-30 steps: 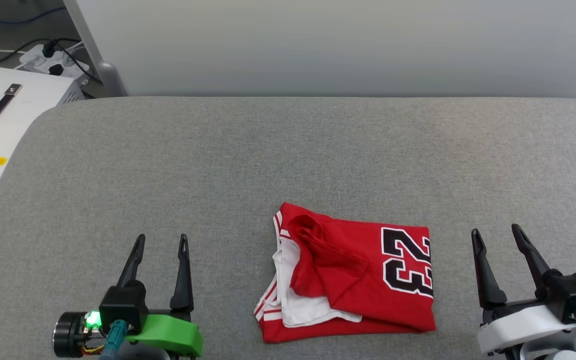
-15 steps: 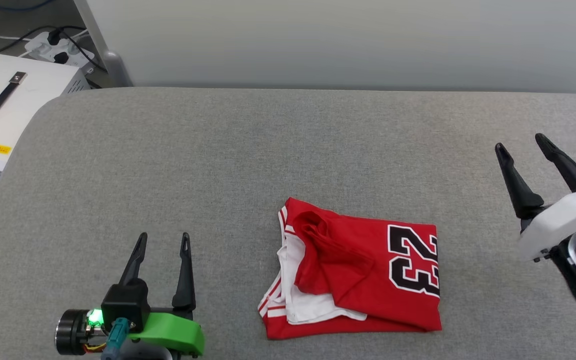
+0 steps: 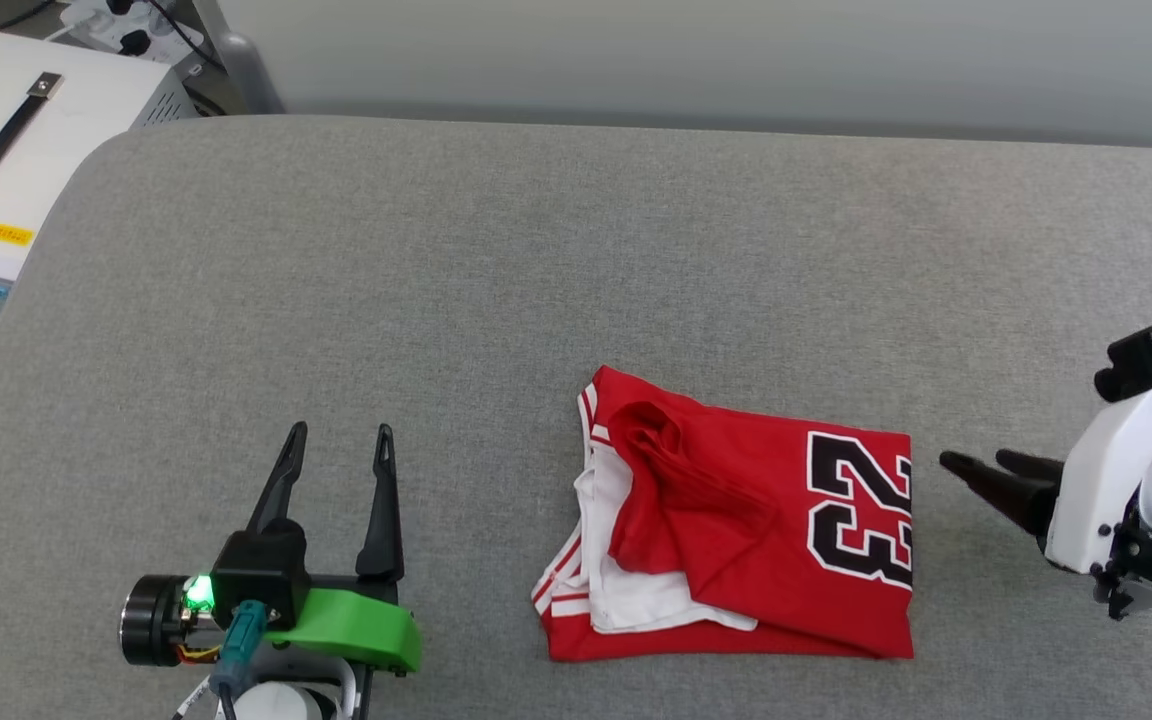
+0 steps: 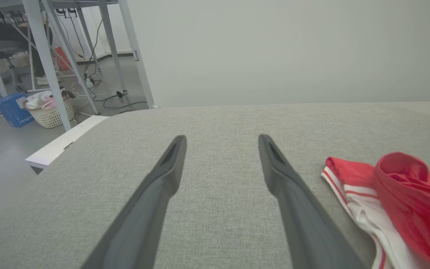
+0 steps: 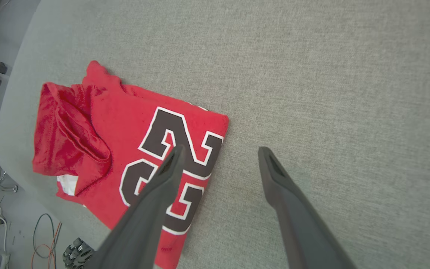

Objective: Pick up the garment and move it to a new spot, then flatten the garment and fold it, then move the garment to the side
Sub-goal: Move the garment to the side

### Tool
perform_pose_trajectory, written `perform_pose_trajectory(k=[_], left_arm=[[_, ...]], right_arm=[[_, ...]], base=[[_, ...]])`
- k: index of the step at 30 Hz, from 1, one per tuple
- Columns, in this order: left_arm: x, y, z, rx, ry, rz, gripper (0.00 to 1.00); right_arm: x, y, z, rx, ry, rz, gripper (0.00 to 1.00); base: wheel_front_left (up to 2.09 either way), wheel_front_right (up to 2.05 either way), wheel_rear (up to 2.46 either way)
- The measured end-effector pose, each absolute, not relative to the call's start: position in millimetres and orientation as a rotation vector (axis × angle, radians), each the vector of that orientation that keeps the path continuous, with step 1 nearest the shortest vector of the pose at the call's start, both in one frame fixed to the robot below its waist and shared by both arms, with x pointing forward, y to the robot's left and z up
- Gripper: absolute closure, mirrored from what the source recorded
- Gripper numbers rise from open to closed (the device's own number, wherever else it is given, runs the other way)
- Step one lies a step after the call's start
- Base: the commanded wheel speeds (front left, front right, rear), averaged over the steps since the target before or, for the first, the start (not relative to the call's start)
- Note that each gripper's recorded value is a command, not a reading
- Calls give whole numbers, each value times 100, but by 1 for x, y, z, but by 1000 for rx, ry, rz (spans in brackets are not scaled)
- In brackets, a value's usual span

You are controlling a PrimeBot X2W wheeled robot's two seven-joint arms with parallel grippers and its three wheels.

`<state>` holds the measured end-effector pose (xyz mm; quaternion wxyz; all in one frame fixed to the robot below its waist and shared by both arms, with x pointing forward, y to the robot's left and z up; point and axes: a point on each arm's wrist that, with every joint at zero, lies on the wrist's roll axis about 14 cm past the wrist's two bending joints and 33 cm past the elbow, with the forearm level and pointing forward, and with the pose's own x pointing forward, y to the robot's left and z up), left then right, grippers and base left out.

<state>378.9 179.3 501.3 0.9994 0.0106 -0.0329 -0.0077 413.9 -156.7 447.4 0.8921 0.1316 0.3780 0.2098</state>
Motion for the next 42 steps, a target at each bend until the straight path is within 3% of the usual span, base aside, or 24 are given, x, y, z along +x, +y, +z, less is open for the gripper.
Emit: perform_pose_trajectory(k=[8,17,18,19,31,36,42], left_arm=[[388,186,494,23,-46,4,0],[393,191,489,28,-32,18,0],[393,191,489,29,-33,18,0],[393,191,489,29,-32,18,0],[391,185,497,20,-53,2,0],[393,174,497,11,-57,-26,0],[403,151,496,-6,-63,-93,0]], right_arm=[[387,-123,396,336,994,518,0],[386,-81,377,359,1008,605,0],[387,-79,378,357,997,609,85],[388,-77,378,347,985,617,100],[414,-91,413,81,708,653,100],[419,-114,438,-78,597,649,100],[415,-157,452,-155,574,568,100]], base=[[0,0,0],[0,0,0],[0,0,0],[0,0,0],[0,0,0],[0,0,0],[0,0,0]])
